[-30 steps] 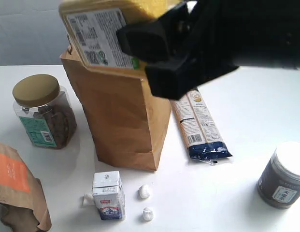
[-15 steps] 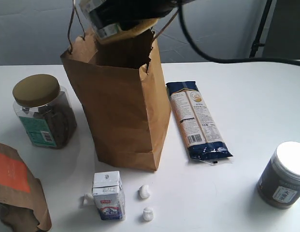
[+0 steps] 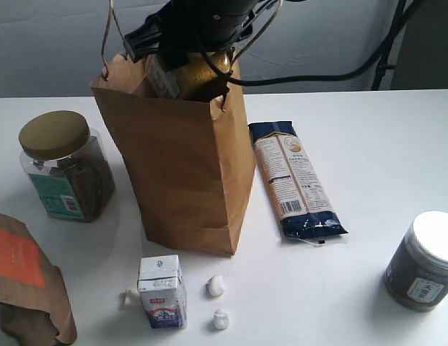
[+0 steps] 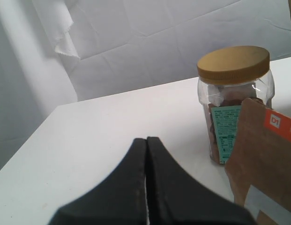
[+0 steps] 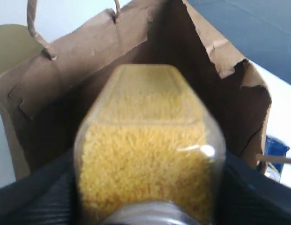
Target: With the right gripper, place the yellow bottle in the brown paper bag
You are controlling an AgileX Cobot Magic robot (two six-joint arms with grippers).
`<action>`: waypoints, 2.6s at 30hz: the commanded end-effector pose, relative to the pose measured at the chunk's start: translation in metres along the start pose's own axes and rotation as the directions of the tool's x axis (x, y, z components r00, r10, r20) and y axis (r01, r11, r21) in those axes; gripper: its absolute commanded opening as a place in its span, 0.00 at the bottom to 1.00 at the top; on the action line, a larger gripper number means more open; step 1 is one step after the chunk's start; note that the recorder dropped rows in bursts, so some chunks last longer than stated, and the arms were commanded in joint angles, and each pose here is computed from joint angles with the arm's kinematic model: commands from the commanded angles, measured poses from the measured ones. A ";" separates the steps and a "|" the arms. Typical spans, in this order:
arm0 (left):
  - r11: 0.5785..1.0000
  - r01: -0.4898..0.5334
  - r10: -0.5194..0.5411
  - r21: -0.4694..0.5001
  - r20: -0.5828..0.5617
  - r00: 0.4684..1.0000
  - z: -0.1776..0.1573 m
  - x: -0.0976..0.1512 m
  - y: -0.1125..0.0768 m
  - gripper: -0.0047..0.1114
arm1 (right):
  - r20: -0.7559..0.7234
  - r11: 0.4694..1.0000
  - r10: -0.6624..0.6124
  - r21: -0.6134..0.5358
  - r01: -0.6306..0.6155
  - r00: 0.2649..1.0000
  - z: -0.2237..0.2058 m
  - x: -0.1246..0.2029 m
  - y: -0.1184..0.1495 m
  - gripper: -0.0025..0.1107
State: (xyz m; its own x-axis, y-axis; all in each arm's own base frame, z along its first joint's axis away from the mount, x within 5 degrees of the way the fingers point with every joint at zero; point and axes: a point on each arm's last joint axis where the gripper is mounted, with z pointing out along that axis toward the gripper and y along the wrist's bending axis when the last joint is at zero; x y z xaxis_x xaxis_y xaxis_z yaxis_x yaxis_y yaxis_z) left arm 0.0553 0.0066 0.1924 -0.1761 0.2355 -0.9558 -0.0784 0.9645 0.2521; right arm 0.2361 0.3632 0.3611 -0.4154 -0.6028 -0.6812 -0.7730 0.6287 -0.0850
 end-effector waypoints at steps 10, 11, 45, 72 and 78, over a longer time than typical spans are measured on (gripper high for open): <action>1.000 0.001 -0.001 0.004 0.006 1.000 0.000 0.000 0.000 0.04 | 0.239 0.999 0.024 -0.033 -0.016 0.971 -0.104 -0.019 0.002 0.53; 1.000 0.001 -0.001 0.004 0.006 1.000 0.000 0.000 0.000 0.04 | 0.253 0.998 0.016 -0.056 -0.002 0.967 -0.121 -0.015 0.008 0.42; 1.000 0.001 -0.001 0.004 0.006 1.000 0.000 0.000 0.000 0.04 | 0.718 0.820 0.136 0.306 -0.484 0.683 -0.148 0.377 -0.070 0.02; 1.000 0.001 -0.001 0.004 0.007 1.000 0.000 0.000 0.000 0.04 | 0.695 0.828 0.127 0.319 -0.462 0.707 -0.140 0.394 -0.063 0.02; 1.000 0.001 -0.001 0.004 0.007 1.000 0.000 0.000 0.000 0.04 | 0.694 0.828 0.125 0.321 -0.460 0.709 -0.140 0.394 -0.063 0.02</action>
State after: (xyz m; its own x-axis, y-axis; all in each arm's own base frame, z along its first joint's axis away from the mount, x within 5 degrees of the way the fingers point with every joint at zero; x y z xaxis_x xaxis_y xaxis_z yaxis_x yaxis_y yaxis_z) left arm 0.0553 0.0066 0.1924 -0.1761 0.2355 -0.9558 -0.0784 0.9645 0.2521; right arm 0.0538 0.0178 0.2013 -0.0608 0.0025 -0.9981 -0.3015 0.9532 0.0208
